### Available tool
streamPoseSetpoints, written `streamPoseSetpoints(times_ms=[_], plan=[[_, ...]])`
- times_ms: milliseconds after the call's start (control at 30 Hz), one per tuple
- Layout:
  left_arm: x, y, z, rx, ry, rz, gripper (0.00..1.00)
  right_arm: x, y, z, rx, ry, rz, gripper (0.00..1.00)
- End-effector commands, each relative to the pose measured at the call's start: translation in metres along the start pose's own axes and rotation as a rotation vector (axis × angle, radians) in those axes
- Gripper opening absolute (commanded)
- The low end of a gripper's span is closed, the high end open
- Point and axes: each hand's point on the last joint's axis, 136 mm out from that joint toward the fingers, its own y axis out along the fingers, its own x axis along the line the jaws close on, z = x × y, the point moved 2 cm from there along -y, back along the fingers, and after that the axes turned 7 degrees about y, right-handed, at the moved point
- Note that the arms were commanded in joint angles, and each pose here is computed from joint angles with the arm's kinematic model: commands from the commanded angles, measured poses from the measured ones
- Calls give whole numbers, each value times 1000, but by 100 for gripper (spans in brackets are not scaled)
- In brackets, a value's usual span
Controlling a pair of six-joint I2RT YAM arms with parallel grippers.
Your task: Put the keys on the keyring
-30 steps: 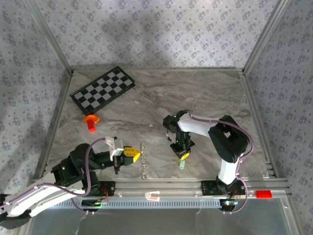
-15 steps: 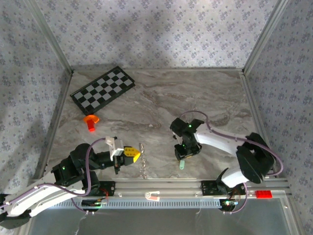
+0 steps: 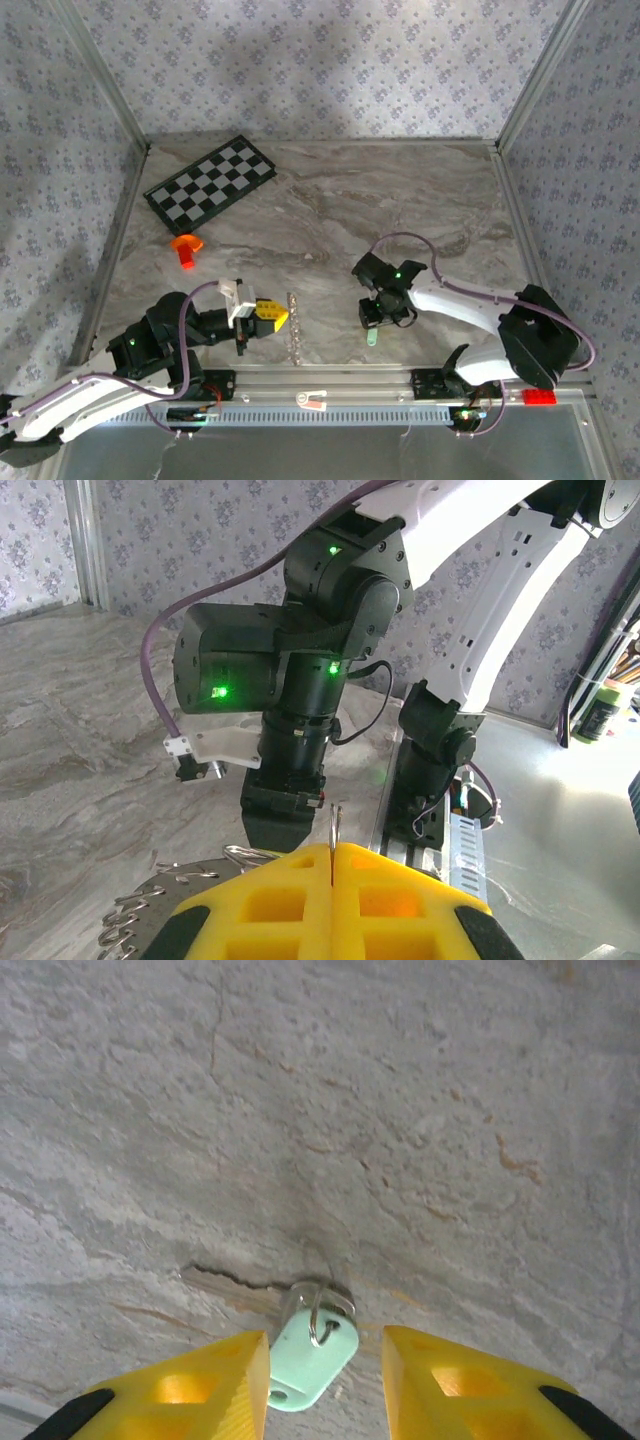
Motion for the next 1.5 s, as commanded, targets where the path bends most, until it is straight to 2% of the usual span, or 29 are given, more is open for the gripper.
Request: streamPoseSetpoints(times_ms=[0, 367, 1133, 1267, 1467], plan=[[-3, -2, -19, -69, 15, 7, 0, -1, 7, -2, -12, 4, 16, 34], [-2, -1, -19, -64, 17, 4, 0, -8, 13, 1, 22, -22, 92, 26], [-2, -1, -18, -64, 16, 4, 0, -5, 10, 3, 15, -41, 88, 5], [-2, -1, -18, -62, 16, 2, 0, 0, 4, 1, -29, -74, 59, 2], [-1, 0, -19, -46, 16, -3, 0, 23, -22, -10, -192, -184, -54, 0]])
